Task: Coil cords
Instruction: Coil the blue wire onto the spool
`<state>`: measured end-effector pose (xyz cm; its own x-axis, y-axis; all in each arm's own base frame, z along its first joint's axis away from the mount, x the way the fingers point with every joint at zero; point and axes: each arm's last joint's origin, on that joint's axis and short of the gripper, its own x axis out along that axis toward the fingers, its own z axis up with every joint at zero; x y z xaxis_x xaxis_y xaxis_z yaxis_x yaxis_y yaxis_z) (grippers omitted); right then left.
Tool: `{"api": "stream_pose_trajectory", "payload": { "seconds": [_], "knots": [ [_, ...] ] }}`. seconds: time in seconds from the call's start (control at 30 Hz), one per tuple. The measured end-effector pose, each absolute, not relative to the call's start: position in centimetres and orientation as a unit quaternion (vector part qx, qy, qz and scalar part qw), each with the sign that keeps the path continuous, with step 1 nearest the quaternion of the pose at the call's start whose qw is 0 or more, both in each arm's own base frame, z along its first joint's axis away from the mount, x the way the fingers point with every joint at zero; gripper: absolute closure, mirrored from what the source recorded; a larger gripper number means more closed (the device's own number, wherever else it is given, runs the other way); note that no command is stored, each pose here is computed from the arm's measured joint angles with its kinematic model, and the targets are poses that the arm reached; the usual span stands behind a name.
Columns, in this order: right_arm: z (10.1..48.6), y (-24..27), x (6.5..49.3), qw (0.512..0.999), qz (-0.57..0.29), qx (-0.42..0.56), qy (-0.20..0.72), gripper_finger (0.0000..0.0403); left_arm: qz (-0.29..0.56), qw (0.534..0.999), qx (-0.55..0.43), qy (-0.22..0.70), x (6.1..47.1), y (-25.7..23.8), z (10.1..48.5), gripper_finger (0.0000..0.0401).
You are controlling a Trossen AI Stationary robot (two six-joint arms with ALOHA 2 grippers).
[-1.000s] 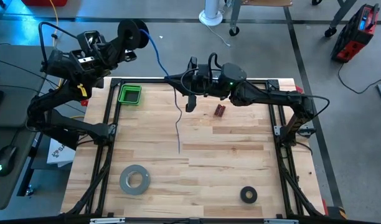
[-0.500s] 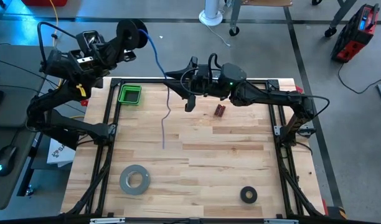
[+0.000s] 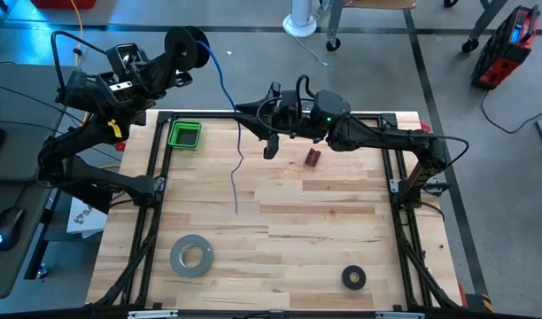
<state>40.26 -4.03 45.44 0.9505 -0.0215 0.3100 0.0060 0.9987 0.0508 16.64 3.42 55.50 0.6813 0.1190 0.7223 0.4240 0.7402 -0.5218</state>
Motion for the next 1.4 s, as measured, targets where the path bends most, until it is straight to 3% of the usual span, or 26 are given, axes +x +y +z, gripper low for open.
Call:
{"api": "stream_pose_trajectory", "payload": {
  "seconds": [0.2, 0.4, 0.97, 1.17, 1.4],
  "knots": [
    [45.45, -4.02, 40.26, 0.987, -0.006, 0.019, -0.157, 0.0302, -0.089, 0.848, -0.349, -0.389, 16.64, 3.43, 55.5, 0.0401],
    [45.45, -3.99, 40.27, 0.987, -0.011, 0.012, -0.157, 0.0392, -0.089, 0.848, -0.349, -0.389, 16.64, 3.43, 55.5, 0.0401],
    [45.41, -4.01, 40.28, 0.988, -0.017, 0.0, -0.155, 0.0276, -0.089, 0.848, -0.349, -0.389, 16.64, 3.43, 55.5, 0.0401],
    [45.36, -3.97, 40.3, 0.988, -0.007, 0.017, -0.152, 0.0279, -0.089, 0.848, -0.349, -0.389, 16.65, 3.44, 55.49, 0.0401],
    [45.68, -3.89, 39.89, 0.989, -0.002, 0.021, -0.148, 0.032, -0.088, 0.848, -0.348, -0.39, 16.64, 3.47, 55.49, 0.0401]
  ]
}}
